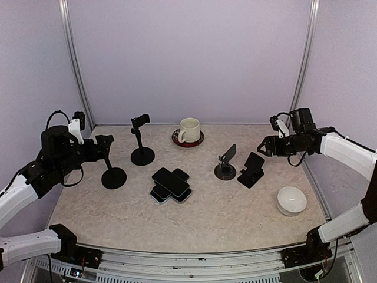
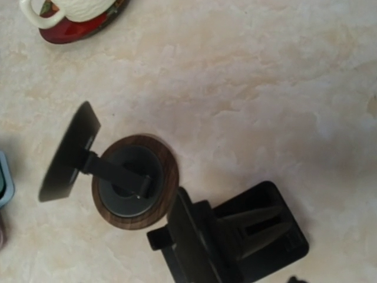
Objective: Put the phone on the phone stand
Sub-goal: Pick up the phone stand at the center of the board.
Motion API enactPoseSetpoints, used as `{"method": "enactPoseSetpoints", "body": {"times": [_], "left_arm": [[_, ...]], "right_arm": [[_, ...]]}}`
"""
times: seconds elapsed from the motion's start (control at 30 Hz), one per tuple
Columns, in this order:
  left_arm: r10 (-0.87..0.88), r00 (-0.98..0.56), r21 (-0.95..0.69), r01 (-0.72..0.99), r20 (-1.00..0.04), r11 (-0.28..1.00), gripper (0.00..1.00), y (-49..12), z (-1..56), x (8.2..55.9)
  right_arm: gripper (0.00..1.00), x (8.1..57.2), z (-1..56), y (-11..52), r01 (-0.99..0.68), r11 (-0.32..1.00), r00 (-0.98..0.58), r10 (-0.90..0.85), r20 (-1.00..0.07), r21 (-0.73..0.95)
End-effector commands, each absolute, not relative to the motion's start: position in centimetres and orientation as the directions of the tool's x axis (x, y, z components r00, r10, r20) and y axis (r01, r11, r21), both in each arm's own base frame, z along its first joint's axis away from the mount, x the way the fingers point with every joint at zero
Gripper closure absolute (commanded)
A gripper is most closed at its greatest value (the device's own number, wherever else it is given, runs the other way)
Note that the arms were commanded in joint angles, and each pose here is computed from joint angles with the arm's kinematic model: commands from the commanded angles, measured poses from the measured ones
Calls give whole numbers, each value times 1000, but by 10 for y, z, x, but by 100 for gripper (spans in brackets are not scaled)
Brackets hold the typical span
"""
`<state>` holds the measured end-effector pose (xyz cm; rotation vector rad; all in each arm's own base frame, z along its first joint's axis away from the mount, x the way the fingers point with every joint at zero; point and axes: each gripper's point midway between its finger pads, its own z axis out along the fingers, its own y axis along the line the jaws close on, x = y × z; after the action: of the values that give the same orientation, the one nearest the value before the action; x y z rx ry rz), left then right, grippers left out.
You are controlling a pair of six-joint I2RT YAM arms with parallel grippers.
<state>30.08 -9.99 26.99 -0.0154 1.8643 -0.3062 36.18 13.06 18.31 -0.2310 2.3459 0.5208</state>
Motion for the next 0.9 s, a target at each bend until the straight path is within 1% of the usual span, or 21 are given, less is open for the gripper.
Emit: {"method": "enactPoseSetpoints", "body": {"times": [0.0, 0.3, 0.63, 0.8, 0.87], "left_arm": [[-184, -302, -235, 144, -935, 961, 1, -100, 271, 304], [-195, -308, -246, 135, -931, 960, 1, -96, 269, 307], [-203, -315, -256, 136, -927, 957, 1, -96, 267, 310], [-205, -314, -259, 138, -927, 956, 1, -96, 268, 310], [-205, -314, -259, 138, -927, 956, 1, -96, 268, 310]], "right_arm": [[33, 363, 167, 134, -319, 903, -739, -46, -672, 289], [48, 360, 145, 139, -343, 890, -764, -78, -641, 301], [52, 356, 131, 146, -377, 868, -769, -100, -632, 322], [63, 356, 126, 150, -388, 856, -773, -101, -626, 341], [65, 355, 125, 150, -389, 855, -775, -101, -623, 344]]}}
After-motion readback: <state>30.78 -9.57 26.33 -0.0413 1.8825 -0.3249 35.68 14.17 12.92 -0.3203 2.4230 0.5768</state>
